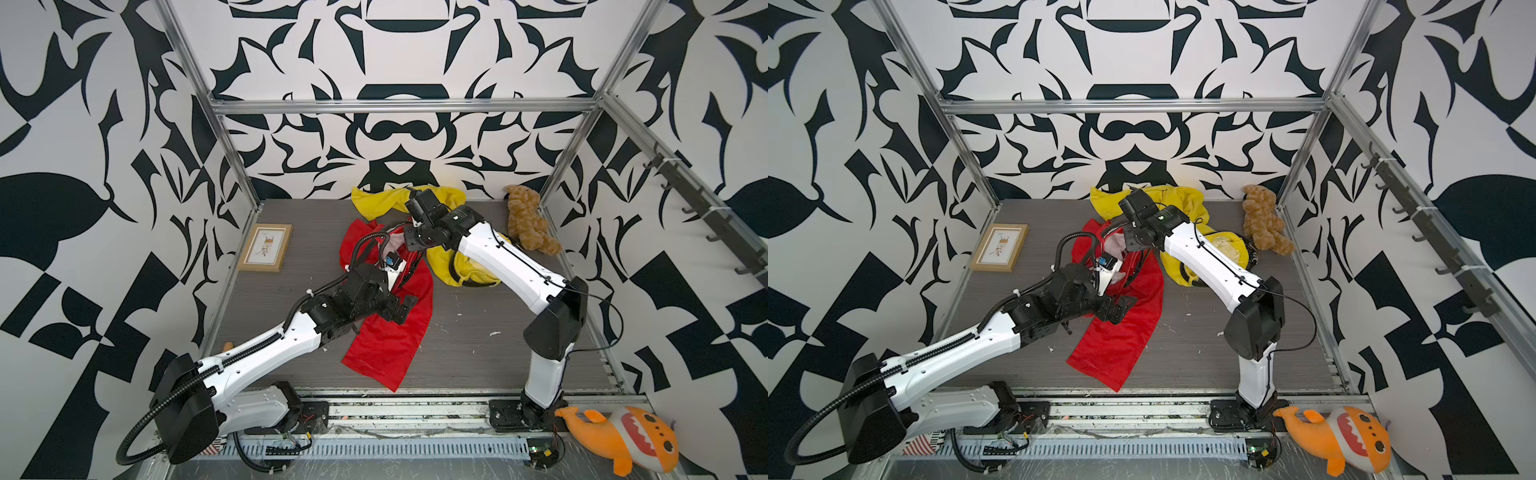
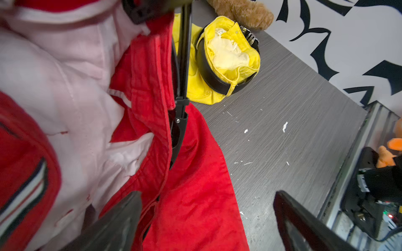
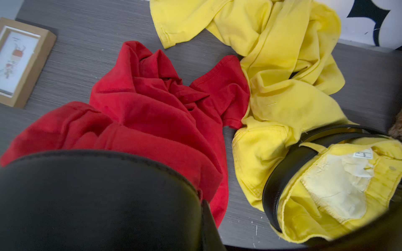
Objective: Remove the belt from the trousers
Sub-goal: Adjust the trousers at the center of the board.
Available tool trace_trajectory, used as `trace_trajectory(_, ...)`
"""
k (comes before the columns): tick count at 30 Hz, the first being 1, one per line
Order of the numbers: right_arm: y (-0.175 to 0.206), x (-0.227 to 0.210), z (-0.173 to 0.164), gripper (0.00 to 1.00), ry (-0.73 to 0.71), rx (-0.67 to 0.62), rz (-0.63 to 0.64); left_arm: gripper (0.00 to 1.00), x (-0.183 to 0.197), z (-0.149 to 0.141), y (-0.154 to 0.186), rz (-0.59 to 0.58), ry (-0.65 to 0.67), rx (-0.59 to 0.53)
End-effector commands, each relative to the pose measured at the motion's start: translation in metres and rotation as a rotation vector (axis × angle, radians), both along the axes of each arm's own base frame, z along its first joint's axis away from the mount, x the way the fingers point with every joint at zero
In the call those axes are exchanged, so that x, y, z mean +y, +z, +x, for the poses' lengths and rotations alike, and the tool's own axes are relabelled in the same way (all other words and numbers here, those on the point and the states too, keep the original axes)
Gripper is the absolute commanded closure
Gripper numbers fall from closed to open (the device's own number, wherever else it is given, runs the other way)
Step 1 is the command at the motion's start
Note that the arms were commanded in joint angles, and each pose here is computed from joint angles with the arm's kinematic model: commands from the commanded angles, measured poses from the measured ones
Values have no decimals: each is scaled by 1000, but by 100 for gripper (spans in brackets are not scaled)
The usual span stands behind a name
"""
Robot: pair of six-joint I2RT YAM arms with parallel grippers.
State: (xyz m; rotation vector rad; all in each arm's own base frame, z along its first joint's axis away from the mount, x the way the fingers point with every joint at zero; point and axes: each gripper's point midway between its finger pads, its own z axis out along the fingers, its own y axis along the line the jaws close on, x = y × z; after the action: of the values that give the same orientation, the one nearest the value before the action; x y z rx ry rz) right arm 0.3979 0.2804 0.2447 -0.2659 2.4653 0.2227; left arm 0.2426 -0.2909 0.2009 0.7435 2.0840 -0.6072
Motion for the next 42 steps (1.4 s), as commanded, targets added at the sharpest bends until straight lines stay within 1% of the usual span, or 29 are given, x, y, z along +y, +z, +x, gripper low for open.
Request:
trace_trajectory(1,78,3,-12,100,-10,-101,199,1,3,15,-4,18,60,-54)
trace_trajectory(3,83,3,-15,100,-11,-103,221,1,8,24,-9,50,102,-87)
trace_trajectory(6,92,1,-21,100,-10,-107,250,1,11,36,-18,83,127,-140)
trace_trajectory(8,96,0,-25,100,-10,-110,266,1,10,42,-36,127,121,-118)
trace_trajectory(11,101,-5,-29,100,-13,-117,275,1,14,53,-52,165,148,-100)
trace_trajectory(12,103,-6,-31,100,-14,-120,280,2,16,58,-56,172,164,-101)
trace_trajectory(13,103,-6,-33,100,-11,-120,286,10,18,63,-59,182,178,-103)
trace_trajectory(14,104,-6,-34,100,-7,-119,293,22,22,67,-60,190,196,-103)
trace_trajectory(16,102,-9,-37,100,-10,-116,284,56,27,74,-55,178,211,-102)
trace_trajectory(17,100,-12,-38,100,-12,-117,270,69,27,74,-48,158,204,-110)
trace_trajectory(19,93,-25,-36,100,-30,-126,216,90,20,65,-27,95,126,-133)
trace_trajectory(20,88,-32,-35,100,-39,-121,194,98,16,59,-19,73,79,-140)
trace_trajectory(21,83,-42,-31,100,-51,-115,174,100,8,50,-12,51,4,-127)
trace_trajectory(22,77,-53,-27,100,-64,-102,155,100,2,40,-6,29,-77,-97)
trace_trajectory(24,65,-71,-19,100,-72,-73,122,100,-8,20,-2,-5,-223,8)
trace_trajectory(26,61,-84,-14,78,-57,-58,98,100,-13,7,-4,-16,-312,120)
trace_trajectory(27,62,-89,-14,65,-35,-65,83,100,-14,2,-5,-29,-347,179)
trace_trajectory(28,66,-94,-16,54,-14,-85,60,100,-14,0,-5,-41,-366,230)
trace_trajectory(29,71,-98,-19,47,-2,-107,43,100,-12,0,-4,-51,-368,270)
trace_trajectory(30,77,-103,-23,36,7,-137,25,100,-10,3,0,-68,-360,298)
trace_trajectory(31,83,-107,-30,30,7,-162,30,100,-7,7,6,-82,-341,312)
trace_trajectory(32,90,-111,-39,27,15,-185,42,100,-4,12,12,-94,-323,308)
trace_trajectory(33,95,-116,-48,21,15,-206,54,100,1,20,21,-110,-296,296)
trace_trajectory(35,104,-121,-68,16,31,-235,94,100,9,33,41,-149,-260,280)
trace_trajectory(37,113,-120,-92,7,63,-256,178,100,17,42,66,-214,-263,298)
trace_trajectory(39,113,-117,-111,1,99,-245,239,100,25,51,83,-241,-249,319)
trace_trajectory(42,106,-113,-140,1,143,-210,289,100,35,63,96,-228,-211,349)
